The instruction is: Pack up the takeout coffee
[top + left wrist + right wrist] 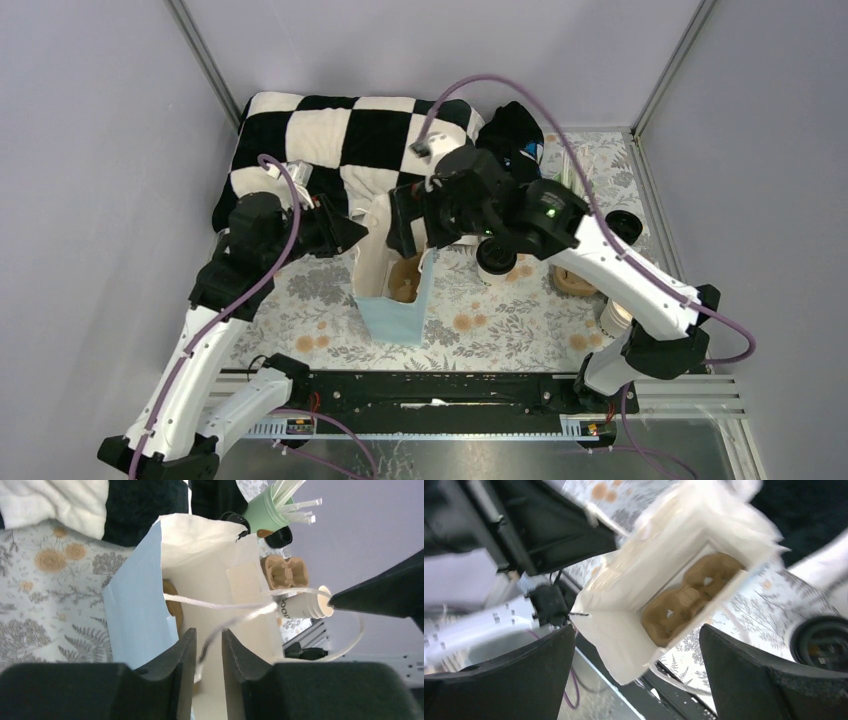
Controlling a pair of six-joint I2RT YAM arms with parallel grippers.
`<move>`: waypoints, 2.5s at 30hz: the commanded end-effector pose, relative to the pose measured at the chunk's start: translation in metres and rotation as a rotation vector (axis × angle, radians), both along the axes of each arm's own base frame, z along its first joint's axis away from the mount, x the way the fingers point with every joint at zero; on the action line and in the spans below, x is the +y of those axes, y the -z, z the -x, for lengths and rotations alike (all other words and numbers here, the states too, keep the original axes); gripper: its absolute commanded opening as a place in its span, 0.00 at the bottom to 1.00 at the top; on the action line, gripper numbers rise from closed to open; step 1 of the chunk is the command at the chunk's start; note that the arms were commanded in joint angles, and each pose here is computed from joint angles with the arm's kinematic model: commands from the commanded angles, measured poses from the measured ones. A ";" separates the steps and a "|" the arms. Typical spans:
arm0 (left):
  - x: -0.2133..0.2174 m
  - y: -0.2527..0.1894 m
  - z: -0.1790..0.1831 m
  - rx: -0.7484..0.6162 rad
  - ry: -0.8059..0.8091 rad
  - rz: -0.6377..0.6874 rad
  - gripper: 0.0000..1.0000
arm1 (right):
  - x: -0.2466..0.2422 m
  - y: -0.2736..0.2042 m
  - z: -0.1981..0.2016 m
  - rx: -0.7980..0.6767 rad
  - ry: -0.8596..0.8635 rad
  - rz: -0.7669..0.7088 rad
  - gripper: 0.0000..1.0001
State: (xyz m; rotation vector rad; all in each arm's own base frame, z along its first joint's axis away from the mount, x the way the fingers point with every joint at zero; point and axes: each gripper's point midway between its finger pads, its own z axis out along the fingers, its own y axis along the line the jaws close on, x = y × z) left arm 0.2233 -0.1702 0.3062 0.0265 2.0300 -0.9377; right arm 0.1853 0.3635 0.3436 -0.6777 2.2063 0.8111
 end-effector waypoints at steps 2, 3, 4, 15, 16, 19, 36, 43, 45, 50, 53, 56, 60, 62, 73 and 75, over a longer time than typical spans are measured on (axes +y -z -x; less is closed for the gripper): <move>0.019 -0.026 0.002 0.051 -0.129 -0.014 0.49 | -0.085 -0.020 -0.025 0.059 0.542 0.054 1.00; 0.022 -0.024 0.002 0.084 -0.146 -0.036 0.56 | -0.091 -0.017 -0.023 0.083 0.579 0.057 1.00; 0.023 -0.023 -0.001 0.107 -0.155 -0.052 0.58 | -0.093 -0.015 -0.022 0.105 0.592 0.052 1.00; 0.025 -0.020 -0.020 0.182 -0.181 -0.140 0.43 | -0.034 0.003 -0.026 0.220 0.523 -0.138 0.71; 0.023 -0.025 -0.022 0.165 -0.171 -0.132 0.32 | -0.030 -0.001 -0.030 0.211 0.524 -0.165 0.53; 0.021 -0.065 -0.025 0.065 -0.162 -0.091 0.00 | -0.008 -0.043 -0.033 0.124 0.396 -0.299 0.05; 0.031 -0.221 0.010 -0.201 -0.212 0.183 0.00 | 0.012 -0.180 0.014 0.052 0.046 -0.678 0.00; 0.046 -0.060 0.003 0.120 -0.385 0.125 0.00 | -0.001 -0.060 -0.022 0.081 0.272 -0.416 0.00; 0.040 -0.012 0.007 0.182 -0.358 0.108 0.00 | 0.004 -0.014 -0.025 0.103 0.252 -0.333 0.00; 0.026 -0.079 0.004 0.039 -0.244 0.152 0.00 | 0.009 -0.052 -0.021 0.053 0.149 -0.288 0.00; 0.025 -0.134 0.001 -0.039 -0.236 0.184 0.00 | 0.001 -0.081 -0.017 0.005 0.134 -0.325 0.00; 0.021 -0.156 0.005 -0.067 -0.215 0.234 0.00 | -0.004 -0.093 -0.016 -0.036 0.120 -0.326 0.00; 0.026 -0.131 0.014 -0.013 -0.241 0.251 0.00 | 0.003 -0.109 -0.014 -0.065 0.072 -0.381 0.00; 0.024 -0.123 0.021 -0.002 -0.224 0.257 0.00 | 0.014 -0.114 -0.006 -0.098 -0.021 -0.418 0.00; 0.034 -0.041 0.056 0.004 -0.187 0.219 0.00 | 0.051 -0.046 -0.033 -0.298 -0.445 -0.333 0.00; 0.026 -0.034 0.058 0.010 -0.132 0.206 0.00 | 0.053 -0.041 -0.038 -0.283 -0.498 -0.304 0.00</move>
